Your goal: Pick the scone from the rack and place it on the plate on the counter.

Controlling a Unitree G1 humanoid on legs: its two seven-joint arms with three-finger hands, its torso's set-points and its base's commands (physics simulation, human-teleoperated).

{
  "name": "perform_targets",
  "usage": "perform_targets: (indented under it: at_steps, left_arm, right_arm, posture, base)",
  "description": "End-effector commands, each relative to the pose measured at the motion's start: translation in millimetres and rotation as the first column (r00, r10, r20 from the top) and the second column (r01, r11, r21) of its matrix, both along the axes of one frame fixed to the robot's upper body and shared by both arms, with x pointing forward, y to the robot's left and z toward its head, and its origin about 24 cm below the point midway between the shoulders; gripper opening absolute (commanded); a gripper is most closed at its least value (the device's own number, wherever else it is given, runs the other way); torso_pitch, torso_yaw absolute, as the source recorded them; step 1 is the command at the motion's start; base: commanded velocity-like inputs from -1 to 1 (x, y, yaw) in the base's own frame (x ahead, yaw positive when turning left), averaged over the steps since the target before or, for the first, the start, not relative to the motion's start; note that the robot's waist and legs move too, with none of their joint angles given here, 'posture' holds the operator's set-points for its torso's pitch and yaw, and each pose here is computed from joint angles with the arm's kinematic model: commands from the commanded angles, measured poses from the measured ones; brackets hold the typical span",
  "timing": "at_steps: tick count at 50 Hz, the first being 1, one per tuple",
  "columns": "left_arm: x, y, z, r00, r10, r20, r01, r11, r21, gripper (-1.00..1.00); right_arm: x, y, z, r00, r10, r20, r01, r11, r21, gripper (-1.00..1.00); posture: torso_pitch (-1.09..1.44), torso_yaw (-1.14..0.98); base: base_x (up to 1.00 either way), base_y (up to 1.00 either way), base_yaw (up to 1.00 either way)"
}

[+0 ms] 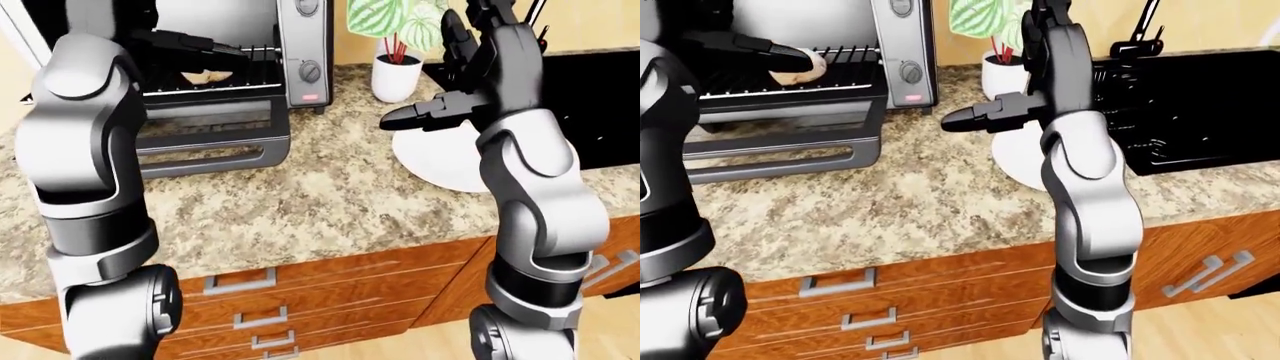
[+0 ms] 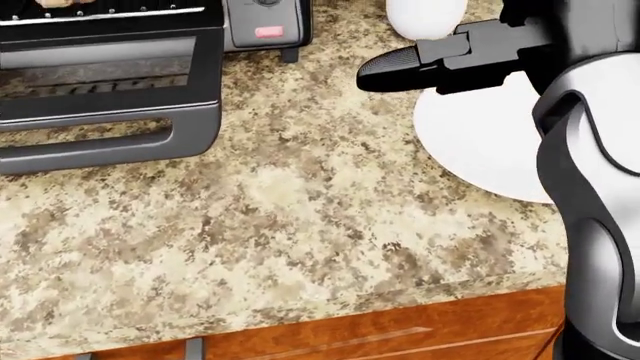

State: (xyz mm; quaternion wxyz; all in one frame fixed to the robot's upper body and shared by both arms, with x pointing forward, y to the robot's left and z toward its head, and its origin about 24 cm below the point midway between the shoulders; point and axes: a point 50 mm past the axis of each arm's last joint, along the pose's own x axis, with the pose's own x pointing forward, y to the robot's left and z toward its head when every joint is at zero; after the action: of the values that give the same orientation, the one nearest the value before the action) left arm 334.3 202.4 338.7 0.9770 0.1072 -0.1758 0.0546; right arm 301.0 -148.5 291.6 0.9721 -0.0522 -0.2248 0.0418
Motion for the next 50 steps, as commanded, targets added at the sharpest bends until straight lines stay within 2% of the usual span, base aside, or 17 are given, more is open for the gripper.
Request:
perform_targets:
  at_steps: [1, 7, 11, 13, 16, 21, 22, 24, 26, 30, 34, 42, 50]
  left_arm:
    - [-8.2, 0.9, 18.7, 0.996, 0.005, 0.083, -0.006, 1.0, 0.006, 1.0]
    - [-2.9, 4.0, 21.9, 0.997, 0.02, 0.08, -0.02, 1.0, 0.001, 1.0]
    - [4.4, 9.0, 22.7, 0.998, 0.038, 0.057, -0.035, 0.998, -0.045, 1.0]
    - [7.3, 11.8, 24.2, 0.997, 0.052, 0.048, -0.05, 0.997, -0.05, 1.0]
    - [11.6, 13.0, 23.9, 0.998, 0.055, 0.023, -0.053, 0.996, -0.067, 1.0]
    - [25.1, 18.2, 11.2, 0.995, 0.057, -0.078, -0.065, 0.993, -0.102, 1.0]
    - [26.8, 18.5, 11.2, 0.996, 0.058, -0.066, -0.064, 0.993, -0.101, 1.0]
    - [29.8, 18.2, 7.6, 0.995, 0.053, -0.086, -0.063, 0.992, -0.108, 1.0]
    - [33.1, 20.6, 4.4, 0.992, 0.072, -0.106, -0.085, 0.99, -0.115, 1.0]
    - [36.9, 23.6, 10.9, 0.99, 0.089, -0.108, -0.102, 0.987, -0.123, 1.0]
    - [42.9, 25.6, 16.7, 0.989, 0.105, -0.105, -0.116, 0.987, -0.106, 1.0]
    - [56.3, 31.9, 12.6, 0.98, 0.147, -0.131, -0.158, 0.984, -0.082, 1.0]
    - [65.1, 30.4, 9.2, 0.979, 0.149, -0.138, -0.161, 0.984, -0.081, 1.0]
  right_arm:
    - [-7.4, 0.1, 14.7, 0.997, 0.003, 0.082, -0.003, 1.0, 0.001, 1.0]
    - [-7.1, 0.2, 13.9, 0.997, 0.002, 0.081, -0.001, 1.0, -0.001, 1.0]
    - [-7.9, -0.5, 14.3, 0.997, 0.0, 0.082, 0.0, 1.0, -0.001, 1.0]
    - [-8.2, -0.7, 15.1, 0.996, 0.0, 0.084, 0.0, 1.0, -0.003, 1.0]
    - [-8.1, -0.8, 15.2, 0.996, -0.001, 0.084, 0.001, 1.0, -0.004, 1.0]
    - [-8.0, -0.9, 14.2, 0.997, -0.001, 0.083, 0.001, 1.0, -0.001, 1.0]
    - [-8.1, -1.0, 14.4, 0.997, -0.001, 0.083, 0.001, 1.0, -0.002, 1.0]
    - [-8.0, -1.5, 13.6, 0.997, -0.003, 0.082, 0.003, 1.0, -0.002, 1.0]
    - [-8.7, -2.1, 13.1, 0.997, -0.003, 0.081, 0.003, 1.0, -0.001, 1.0]
    - [-8.7, -2.4, 13.3, 0.997, -0.005, 0.082, 0.005, 1.0, -0.001, 1.0]
    - [-8.7, -3.2, 11.2, 0.997, -0.008, 0.079, 0.008, 1.0, -0.001, 1.0]
    - [-10.2, -4.5, 9.9, 0.997, -0.013, 0.077, 0.013, 1.0, -0.001, 1.0]
    - [-10.7, -4.3, 10.0, 0.997, -0.015, 0.076, 0.016, 1.0, -0.006, 1.0]
  posture:
    - [0.0, 0.0]
    - [0.0, 0.0]
    - [0.0, 0.0]
    - [0.0, 0.0]
    - [0.0, 0.0]
    - [0.0, 0.0]
    - [0.0, 0.0]
    - [0.0, 0.0]
    - [0.0, 0.0]
    - [0.0, 0.0]
    - [0.0, 0.0]
    - [0.0, 0.0]
    - [0.0, 0.0]
  base:
    - [0.0, 0.0, 0.0]
    - [0.0, 0.0, 0.0]
    - [0.0, 0.0, 0.0]
    - [0.0, 0.0, 0.0]
    - [0.0, 0.0, 0.0]
    - [0.0, 0.0, 0.0]
    - [0.0, 0.0, 0.0]
    - [0.0, 0.0, 0.0]
    - [0.0, 0.0, 0.0]
    - [0.0, 0.0, 0.0]
    - [0.0, 0.0, 0.0]
    - [0.0, 0.0, 0.0]
    - [0.0, 0.0, 0.0]
